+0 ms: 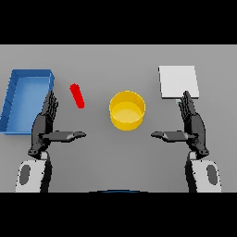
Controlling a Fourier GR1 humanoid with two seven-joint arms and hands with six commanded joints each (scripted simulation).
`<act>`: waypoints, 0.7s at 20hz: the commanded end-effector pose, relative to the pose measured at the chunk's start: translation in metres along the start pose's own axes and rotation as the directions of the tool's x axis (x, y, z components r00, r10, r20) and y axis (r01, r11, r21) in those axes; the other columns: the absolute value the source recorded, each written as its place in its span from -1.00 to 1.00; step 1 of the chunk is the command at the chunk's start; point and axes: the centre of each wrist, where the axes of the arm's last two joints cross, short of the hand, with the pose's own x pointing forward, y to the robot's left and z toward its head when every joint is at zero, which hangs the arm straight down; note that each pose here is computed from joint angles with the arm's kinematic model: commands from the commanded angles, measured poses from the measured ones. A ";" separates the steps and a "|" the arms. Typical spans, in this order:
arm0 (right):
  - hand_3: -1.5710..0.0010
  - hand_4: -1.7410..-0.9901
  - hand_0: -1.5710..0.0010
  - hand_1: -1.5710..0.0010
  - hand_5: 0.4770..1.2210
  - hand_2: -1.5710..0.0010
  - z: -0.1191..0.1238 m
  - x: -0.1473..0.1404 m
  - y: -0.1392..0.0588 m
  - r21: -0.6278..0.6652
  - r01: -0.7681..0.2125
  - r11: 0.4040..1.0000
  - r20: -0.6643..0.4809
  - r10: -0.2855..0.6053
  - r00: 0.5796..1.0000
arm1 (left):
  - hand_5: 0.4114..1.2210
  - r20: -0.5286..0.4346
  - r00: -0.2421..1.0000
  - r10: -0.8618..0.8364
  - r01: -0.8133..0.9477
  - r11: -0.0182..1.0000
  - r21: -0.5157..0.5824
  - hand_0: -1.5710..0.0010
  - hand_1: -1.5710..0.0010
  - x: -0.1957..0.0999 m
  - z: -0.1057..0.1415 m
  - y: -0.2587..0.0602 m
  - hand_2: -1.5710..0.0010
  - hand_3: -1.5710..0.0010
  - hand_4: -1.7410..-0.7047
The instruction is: Pick up the red beaker and tilt it to pour out 1 green nut into yellow bowl. Pick up the yellow bowl and place it on the metallic measuring scale.
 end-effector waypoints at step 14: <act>1.00 0.49 1.00 1.00 -0.68 1.00 0.036 0.009 0.008 -0.018 -0.329 0.944 0.123 0.329 0.936 | -0.53 0.023 0.985 -0.171 0.172 0.982 -0.075 1.00 1.00 0.018 0.023 0.011 1.00 1.00 0.11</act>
